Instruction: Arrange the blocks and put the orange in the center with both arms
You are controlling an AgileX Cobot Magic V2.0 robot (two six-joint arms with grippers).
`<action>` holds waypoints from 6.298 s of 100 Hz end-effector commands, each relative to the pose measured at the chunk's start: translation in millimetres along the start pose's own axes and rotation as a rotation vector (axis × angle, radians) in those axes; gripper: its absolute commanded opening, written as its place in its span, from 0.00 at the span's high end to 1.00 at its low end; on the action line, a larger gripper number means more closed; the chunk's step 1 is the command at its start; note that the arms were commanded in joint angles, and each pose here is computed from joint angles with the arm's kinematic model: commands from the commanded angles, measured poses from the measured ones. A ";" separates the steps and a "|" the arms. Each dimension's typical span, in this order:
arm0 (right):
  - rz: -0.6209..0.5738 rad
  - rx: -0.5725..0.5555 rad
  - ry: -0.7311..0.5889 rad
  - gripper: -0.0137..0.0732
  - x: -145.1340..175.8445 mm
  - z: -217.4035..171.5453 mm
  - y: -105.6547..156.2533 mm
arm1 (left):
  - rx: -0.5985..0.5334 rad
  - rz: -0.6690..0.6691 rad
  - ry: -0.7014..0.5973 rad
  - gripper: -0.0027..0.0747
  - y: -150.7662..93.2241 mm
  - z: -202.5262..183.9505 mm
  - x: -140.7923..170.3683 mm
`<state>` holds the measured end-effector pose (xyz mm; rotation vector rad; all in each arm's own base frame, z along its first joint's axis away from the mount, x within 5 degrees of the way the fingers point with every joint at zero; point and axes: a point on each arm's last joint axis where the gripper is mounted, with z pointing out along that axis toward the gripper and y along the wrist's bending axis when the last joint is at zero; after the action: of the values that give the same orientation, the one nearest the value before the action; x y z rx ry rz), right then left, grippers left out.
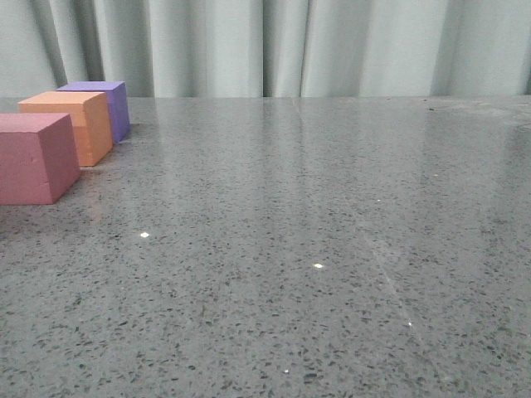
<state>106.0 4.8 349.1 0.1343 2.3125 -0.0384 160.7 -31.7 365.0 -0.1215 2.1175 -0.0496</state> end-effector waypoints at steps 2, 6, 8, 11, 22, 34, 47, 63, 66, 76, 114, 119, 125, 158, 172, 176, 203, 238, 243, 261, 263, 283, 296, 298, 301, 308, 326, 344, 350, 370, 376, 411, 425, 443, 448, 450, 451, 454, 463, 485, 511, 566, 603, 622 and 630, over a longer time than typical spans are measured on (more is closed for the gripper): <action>-0.022 0.007 -0.079 0.10 -9.4 -6.1 -1.8 | 0.021 -0.011 -0.068 0.31 8.3 -12.8 10.8; -0.022 0.007 -0.079 0.10 -9.4 -6.1 -1.8 | 0.023 -0.025 -0.073 0.31 12.2 -16.7 18.7; -0.021 0.006 -0.078 0.10 -9.4 -6.1 -1.7 | 0.023 -0.025 -0.073 0.31 14.2 -18.0 23.4; -0.022 0.006 -0.079 0.10 -9.4 -6.1 -1.7 | 0.022 -0.026 -0.069 0.31 16.8 -18.8 30.4; -0.034 0.006 -0.078 0.10 -9.3 -6.1 -1.6 | 0.028 -0.039 -0.075 0.31 25.0 -26.2 48.9; -0.030 0.000 -0.075 0.10 -9.1 -6.1 -1.1 | 0.016 -0.057 -0.046 0.31 32.0 -30.1 65.2; -0.029 -0.002 -0.075 0.10 -9.0 -6.1 -0.9 | -0.014 -0.052 -0.002 0.31 36.2 -28.0 76.4; -0.029 -0.002 -0.075 0.10 -9.0 -6.1 -0.9 | -0.031 -0.041 0.001 0.32 37.8 -27.8 77.0; -0.029 -0.002 -0.075 0.10 -9.0 -6.1 -0.9 | -0.033 -0.038 -0.001 0.32 38.0 -27.8 76.8; -0.029 -0.002 -0.075 0.10 -9.0 -6.1 -0.9 | -0.035 -0.037 -0.002 0.32 38.1 -27.8 76.7; -0.029 -0.002 -0.075 0.33 -9.0 -6.1 -0.9 | -0.035 -0.037 -0.002 0.55 38.1 -27.8 76.7; -0.029 -0.002 -0.075 0.44 -9.0 -6.1 -0.9 | -0.035 -0.037 -0.002 0.64 38.1 -27.8 76.7; -0.029 -0.002 -0.075 0.58 -9.0 -6.1 -0.9 | -0.035 -0.037 -0.002 0.76 38.1 -27.8 76.7; -0.028 -0.002 -0.075 0.92 -9.0 -6.1 -0.9 | -0.035 -0.035 -0.002 0.99 38.1 -27.8 76.7; -0.028 -0.002 -0.075 0.92 -9.0 -6.1 -0.9 | -0.035 -0.035 -0.002 0.99 38.1 -27.8 76.7; -0.028 -0.002 -0.075 0.92 -9.0 -6.1 -0.9 | -0.035 -0.035 -0.002 0.99 38.1 -27.8 76.7; -0.028 -0.002 -0.075 0.92 -9.0 -6.1 -0.9 | -0.035 -0.035 -0.002 0.99 38.1 -27.8 76.7; -0.028 -0.002 -0.075 0.92 -9.0 -6.1 -0.9 | -0.035 -0.035 -0.002 0.99 38.1 -27.8 76.7; -0.028 -0.002 -0.075 0.92 -9.0 -6.1 -0.9 | -0.036 -0.034 0.000 0.99 38.2 -27.3 77.5; -0.028 -0.002 -0.075 0.92 -9.0 -6.1 -0.9 | -0.015 -0.014 -0.014 0.99 36.2 -22.2 81.4; -0.028 -0.002 -0.075 0.92 -9.0 -6.1 -0.9 | -0.002 -0.011 -0.025 0.99 35.0 -21.2 81.5; -0.028 -0.002 -0.075 0.92 -9.0 -6.1 -0.9 | 0.153 0.038 -0.252 0.99 28.1 -19.9 87.8; -0.028 -0.002 -0.075 0.92 -9.0 -6.1 -0.9 | 0.175 0.084 -0.405 0.99 31.4 -20.5 102.0; -0.028 -0.002 -0.075 0.92 -9.0 -6.1 -0.9 | 0.173 0.085 -0.430 0.99 32.3 -20.4 104.8; -0.028 -0.002 -0.075 0.92 -9.0 -6.1 -0.9 | 0.170 0.084 -0.463 0.99 33.6 -20.5 108.6; -0.028 -0.002 -0.075 0.92 -9.0 -6.1 -0.9 | 0.157 0.074 -0.535 0.99 37.1 -20.1 119.8; -0.028 -0.002 -0.075 0.92 -9.0 -6.1 -0.9 | 0.120 0.037 -0.607 0.99 45.7 -13.2 158.3; -0.028 -0.002 -0.075 0.92 -9.0 -6.1 -0.9 | 0.122 0.032 -0.620 0.99 49.5 -1.3 191.7; -0.028 -0.002 -0.075 0.92 -9.0 -6.1 -0.9 | 0.110 0.026 -0.590 0.99 50.8 -1.3 194.3; -0.028 -0.002 -0.074 0.92 -8.9 -6.1 -0.9 | 0.115 0.034 -0.615 0.99 50.2 -2.3 192.7; -0.028 -0.002 -0.074 0.92 -8.9 -6.1 -0.9 | 0.120 0.034 -0.632 0.99 49.8 -3.2 191.5; -0.028 -0.002 -0.074 0.92 -8.9 -6.1 -0.9 | 0.125 0.035 -0.652 0.99 49.3 -4.3 190.1; -0.028 -0.002 -0.074 0.92 -8.9 -6.1 -0.9 | 0.125 0.035 -0.652 0.99 49.3 -4.3 190.1; -0.028 -0.002 -0.074 0.92 -8.9 -6.1 -0.9 | 0.125 0.035 -0.652 0.99 49.3 -4.3 190.1; -0.028 -0.002 -0.074 0.92 -8.9 -6.1 -0.9 | 0.125 0.035 -0.652 0.99 49.3 -4.3 190.1; -0.028 -0.002 -0.074 0.92 -8.9 -6.1 -0.9 | 0.125 0.035 -0.652 0.99 49.3 -4.3 190.1; -0.028 -0.002 -0.074 0.92 -8.9 -6.1 -0.9 | 0.125 0.035 -0.652 0.99 49.3 -4.3 190.1; -0.028 -0.002 -0.074 0.92 -8.9 -6.1 -0.9 | 0.125 0.035 -0.652 0.99 49.3 -4.3 190.1; -0.028 -0.002 -0.074 0.92 -8.9 -6.1 -0.9 | 0.125 0.035 -0.652 0.99 49.3 -4.3 190.1; -0.028 -0.002 -0.074 0.92 -8.9 -6.1 -0.9 | 0.125 0.035 -0.652 0.99 49.3 -4.3 190.1; -0.028 -0.002 -0.075 0.92 -9.0 -6.1 -0.9 | 0.125 0.035 -0.652 0.99 49.3 -4.3 190.1; -0.099 -0.225 -0.652 0.92 37.8 -35.6 -8.7 | 0.125 0.035 -0.652 0.99 49.3 -4.3 190.1; -0.048 -0.219 -0.673 0.92 114.7 6.7 -10.7 | 0.125 0.035 -0.652 0.99 49.3 -4.3 190.1; 0.020 -0.181 -0.659 0.92 129.1 36.5 -10.0 | 0.126 0.035 -0.654 0.99 49.3 -4.5 189.9; 0.022 -0.183 -0.680 0.92 132.6 43.0 -9.9 | 0.126 0.035 -0.654 0.99 49.3 -4.5 189.9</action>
<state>47.2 3.8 209.6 0.0406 1.7918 0.1223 55.8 -1.9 211.5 -0.0268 1.5149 -0.0908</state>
